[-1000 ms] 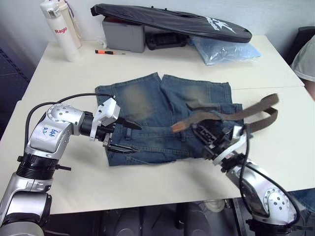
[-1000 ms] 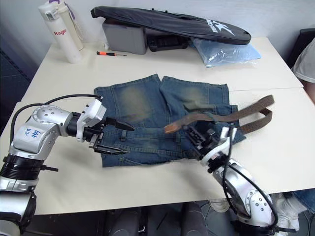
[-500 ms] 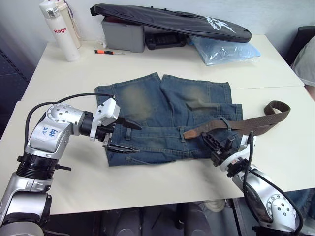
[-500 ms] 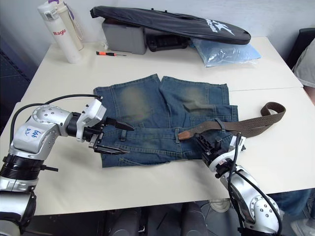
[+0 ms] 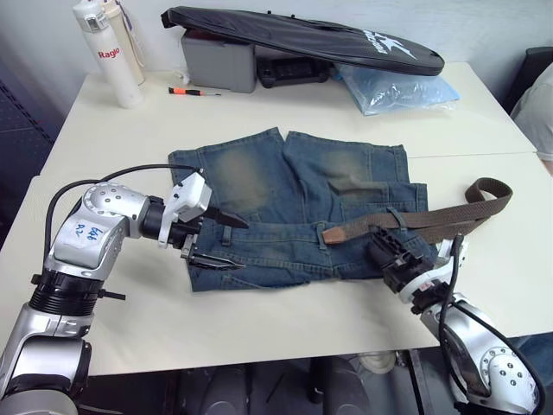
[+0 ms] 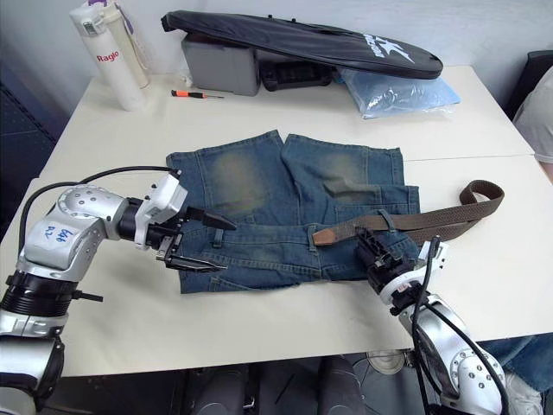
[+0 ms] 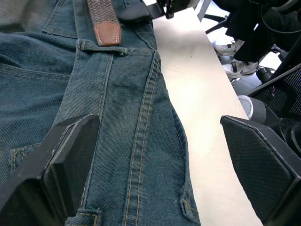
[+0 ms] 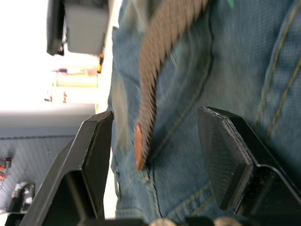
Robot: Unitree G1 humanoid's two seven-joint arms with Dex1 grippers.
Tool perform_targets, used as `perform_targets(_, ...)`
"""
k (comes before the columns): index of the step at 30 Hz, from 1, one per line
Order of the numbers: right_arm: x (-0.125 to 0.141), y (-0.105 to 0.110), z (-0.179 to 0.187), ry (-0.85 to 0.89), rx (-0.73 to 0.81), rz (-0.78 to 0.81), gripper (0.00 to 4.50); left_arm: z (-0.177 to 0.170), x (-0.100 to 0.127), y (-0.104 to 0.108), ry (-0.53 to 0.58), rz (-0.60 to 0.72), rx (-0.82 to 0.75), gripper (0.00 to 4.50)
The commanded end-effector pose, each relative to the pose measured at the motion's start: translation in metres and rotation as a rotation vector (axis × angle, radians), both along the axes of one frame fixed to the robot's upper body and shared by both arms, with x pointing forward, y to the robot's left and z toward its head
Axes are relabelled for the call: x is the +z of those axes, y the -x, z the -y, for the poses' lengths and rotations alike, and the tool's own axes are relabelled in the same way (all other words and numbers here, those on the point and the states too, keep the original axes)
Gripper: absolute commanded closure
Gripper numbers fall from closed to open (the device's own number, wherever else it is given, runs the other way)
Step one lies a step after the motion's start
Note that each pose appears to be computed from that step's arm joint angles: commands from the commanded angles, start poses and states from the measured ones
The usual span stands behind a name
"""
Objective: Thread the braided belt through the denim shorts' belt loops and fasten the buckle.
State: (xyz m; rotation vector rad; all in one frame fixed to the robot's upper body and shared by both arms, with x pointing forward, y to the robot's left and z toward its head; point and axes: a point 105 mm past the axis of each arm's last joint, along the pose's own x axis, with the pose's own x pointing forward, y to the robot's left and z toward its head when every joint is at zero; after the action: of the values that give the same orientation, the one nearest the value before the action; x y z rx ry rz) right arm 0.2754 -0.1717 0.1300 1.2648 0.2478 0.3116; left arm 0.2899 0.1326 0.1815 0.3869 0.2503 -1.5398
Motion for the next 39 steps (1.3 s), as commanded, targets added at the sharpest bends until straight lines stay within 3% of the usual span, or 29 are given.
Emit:
perform_targets(1,0.015,-0.005,0.002,-0.005,-0.003,0.064,1.34,0.003,0.008,-0.001,0.007,0.038,-0.017,0.00)
perform_targets(9,0.004,-0.020,-0.001,-0.009,-0.015,0.029,1.34,0.001,0.009,-0.002,0.005,0.049,-0.008,0.00)
perform_targets(15,0.006,-0.026,0.002,-0.042,-0.048,0.043,3.92,0.000,0.010,-0.003,0.004,0.055,0.003,0.00)
perform_targets(17,0.008,-0.026,0.005,-0.046,-0.062,0.052,4.25,-0.001,0.010,-0.004,0.004,0.058,0.007,0.00)
perform_targets(25,0.028,-0.025,0.024,0.033,-0.133,0.161,4.25,-0.002,0.020,-0.010,0.064,0.071,0.077,0.00)
perform_targets(39,0.013,-0.028,-0.006,0.206,-0.080,0.251,4.25,-0.003,0.024,-0.011,0.066,0.086,0.096,0.00)
